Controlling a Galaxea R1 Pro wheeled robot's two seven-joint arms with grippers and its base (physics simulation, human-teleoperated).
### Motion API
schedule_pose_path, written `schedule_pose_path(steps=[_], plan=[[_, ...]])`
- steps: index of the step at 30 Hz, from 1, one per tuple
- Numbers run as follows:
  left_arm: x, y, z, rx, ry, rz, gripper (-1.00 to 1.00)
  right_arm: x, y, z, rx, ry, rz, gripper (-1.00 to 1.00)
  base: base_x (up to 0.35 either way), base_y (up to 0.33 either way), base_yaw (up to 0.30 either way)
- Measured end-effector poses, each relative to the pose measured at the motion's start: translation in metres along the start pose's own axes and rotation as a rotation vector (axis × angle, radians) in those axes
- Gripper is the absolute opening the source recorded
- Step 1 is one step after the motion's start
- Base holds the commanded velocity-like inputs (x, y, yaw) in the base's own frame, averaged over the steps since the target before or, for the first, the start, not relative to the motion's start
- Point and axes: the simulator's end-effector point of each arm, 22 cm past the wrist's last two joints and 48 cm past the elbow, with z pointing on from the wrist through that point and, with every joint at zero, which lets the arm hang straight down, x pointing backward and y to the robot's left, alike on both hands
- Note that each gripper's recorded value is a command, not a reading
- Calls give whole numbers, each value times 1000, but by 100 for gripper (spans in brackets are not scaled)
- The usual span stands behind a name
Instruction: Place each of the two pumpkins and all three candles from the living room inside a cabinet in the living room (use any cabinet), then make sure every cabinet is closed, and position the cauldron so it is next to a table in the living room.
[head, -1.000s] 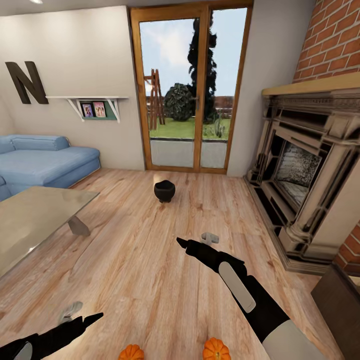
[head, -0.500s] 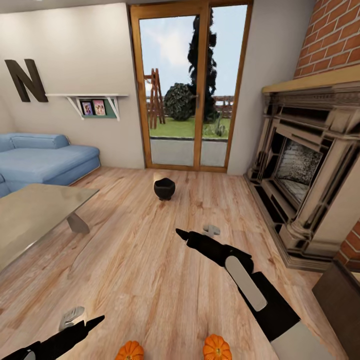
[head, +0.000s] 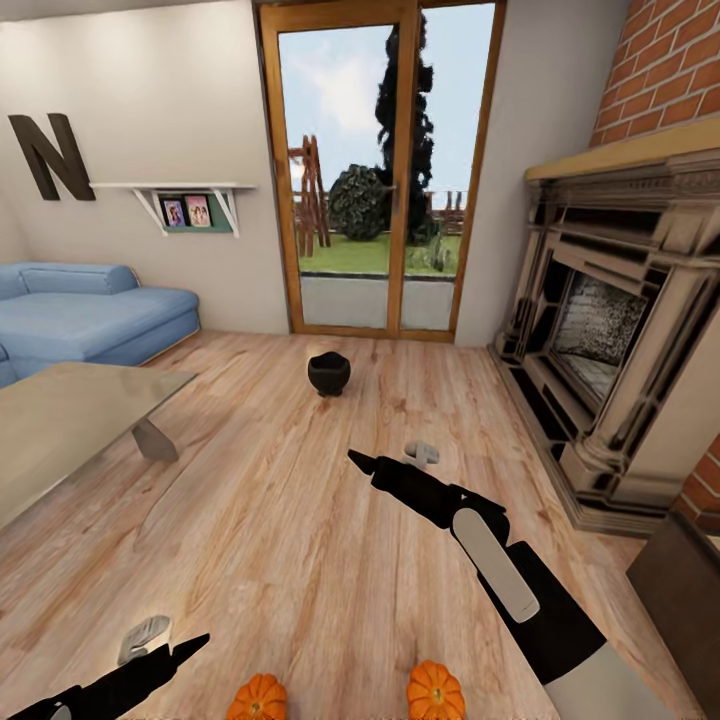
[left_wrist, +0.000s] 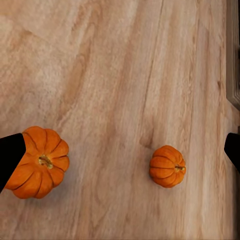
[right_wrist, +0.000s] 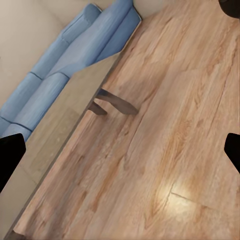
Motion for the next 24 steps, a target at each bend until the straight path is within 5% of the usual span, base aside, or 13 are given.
schedule_pose_path(steps=[24], plan=[[21, 44, 21, -31, -39, -21, 100, 42, -9, 0, -42, -5, -29, 100, 0, 0, 0]])
